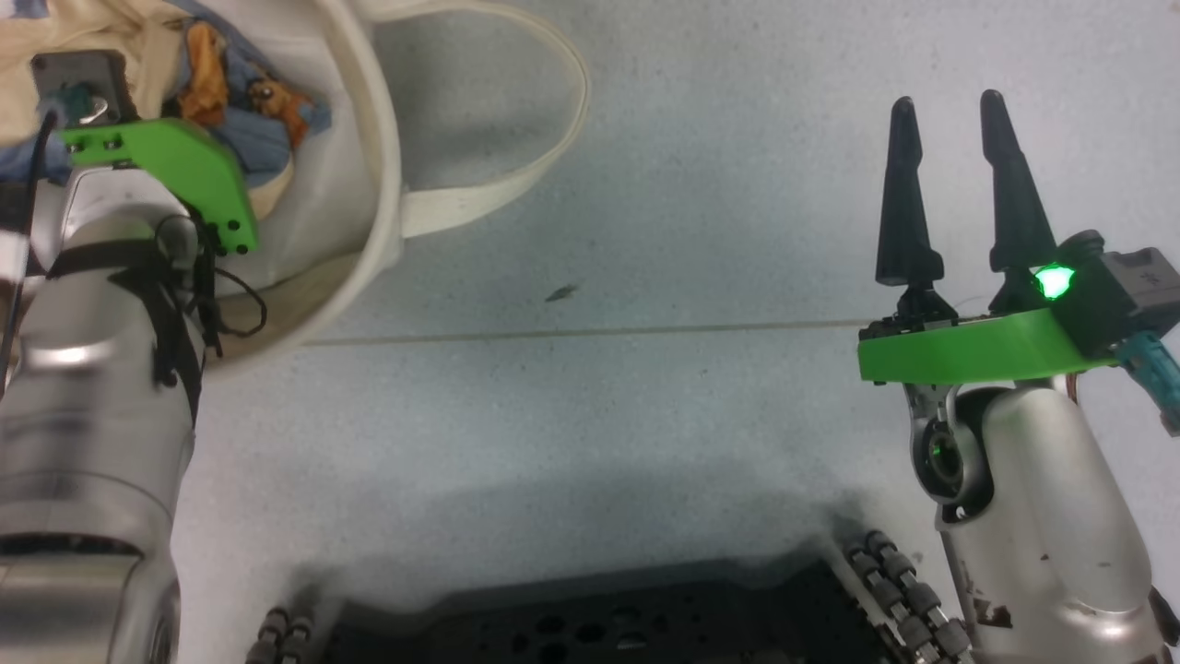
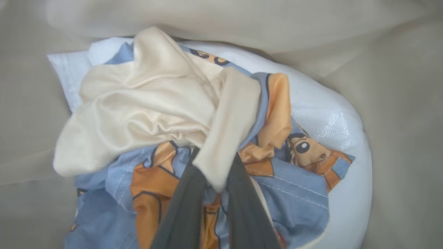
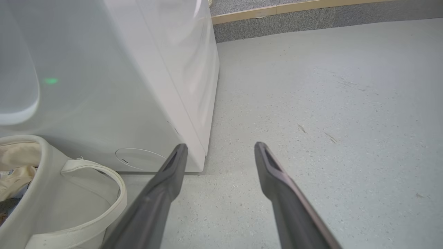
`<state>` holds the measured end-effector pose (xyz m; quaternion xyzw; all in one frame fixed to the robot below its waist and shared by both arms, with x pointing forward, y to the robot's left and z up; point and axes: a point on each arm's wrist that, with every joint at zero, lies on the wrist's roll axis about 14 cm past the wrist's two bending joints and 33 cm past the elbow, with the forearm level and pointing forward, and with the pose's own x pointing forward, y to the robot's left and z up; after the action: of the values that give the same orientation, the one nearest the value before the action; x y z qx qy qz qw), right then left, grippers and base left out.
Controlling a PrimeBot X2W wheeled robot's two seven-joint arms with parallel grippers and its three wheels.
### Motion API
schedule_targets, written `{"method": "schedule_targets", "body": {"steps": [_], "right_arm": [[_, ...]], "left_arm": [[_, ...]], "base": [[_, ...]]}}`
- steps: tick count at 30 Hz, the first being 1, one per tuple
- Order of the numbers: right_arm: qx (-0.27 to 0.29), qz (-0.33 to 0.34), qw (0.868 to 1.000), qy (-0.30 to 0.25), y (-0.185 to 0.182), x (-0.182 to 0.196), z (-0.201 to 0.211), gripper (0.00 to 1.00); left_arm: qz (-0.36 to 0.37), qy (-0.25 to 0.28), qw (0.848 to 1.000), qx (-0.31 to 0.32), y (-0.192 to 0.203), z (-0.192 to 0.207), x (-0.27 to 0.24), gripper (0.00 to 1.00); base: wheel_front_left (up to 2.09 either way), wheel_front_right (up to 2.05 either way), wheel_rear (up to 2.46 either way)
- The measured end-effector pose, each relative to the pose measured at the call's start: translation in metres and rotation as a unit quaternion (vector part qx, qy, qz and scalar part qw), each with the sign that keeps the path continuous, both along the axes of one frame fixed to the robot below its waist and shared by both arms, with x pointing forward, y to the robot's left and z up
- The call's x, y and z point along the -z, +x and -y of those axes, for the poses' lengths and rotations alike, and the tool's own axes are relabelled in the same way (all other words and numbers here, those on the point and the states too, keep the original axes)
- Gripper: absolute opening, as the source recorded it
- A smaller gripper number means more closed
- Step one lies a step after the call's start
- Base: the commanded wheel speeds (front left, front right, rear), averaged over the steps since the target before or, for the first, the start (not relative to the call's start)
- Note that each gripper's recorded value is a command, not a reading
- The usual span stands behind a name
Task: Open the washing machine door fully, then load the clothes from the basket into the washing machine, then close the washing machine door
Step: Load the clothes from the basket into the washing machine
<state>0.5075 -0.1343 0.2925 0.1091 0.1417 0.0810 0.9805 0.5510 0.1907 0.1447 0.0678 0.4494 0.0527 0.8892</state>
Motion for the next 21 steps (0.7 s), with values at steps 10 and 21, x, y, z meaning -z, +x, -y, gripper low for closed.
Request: {"method": "schedule_targets", "body": {"steps": [10, 21], "right_arm": [[-0.013, 0.034, 0.999, 0.008, 0.002, -0.041, -0.011, 1.0], [-0.037, 0.087, 0.995, 0.019, -0.013, -0.108, -0.032, 1.0]], "left_arm": [[0.112, -0.023, 0.993, -0.008, 0.003, -0.008, -0.059, 0.0], [0.32, -0.065, 0.945, -0.028, 0.004, -0.019, -0.204, 0.0]], "base": [[0.0, 0.0, 0.0], [0.0, 0.0, 0.0]]}}
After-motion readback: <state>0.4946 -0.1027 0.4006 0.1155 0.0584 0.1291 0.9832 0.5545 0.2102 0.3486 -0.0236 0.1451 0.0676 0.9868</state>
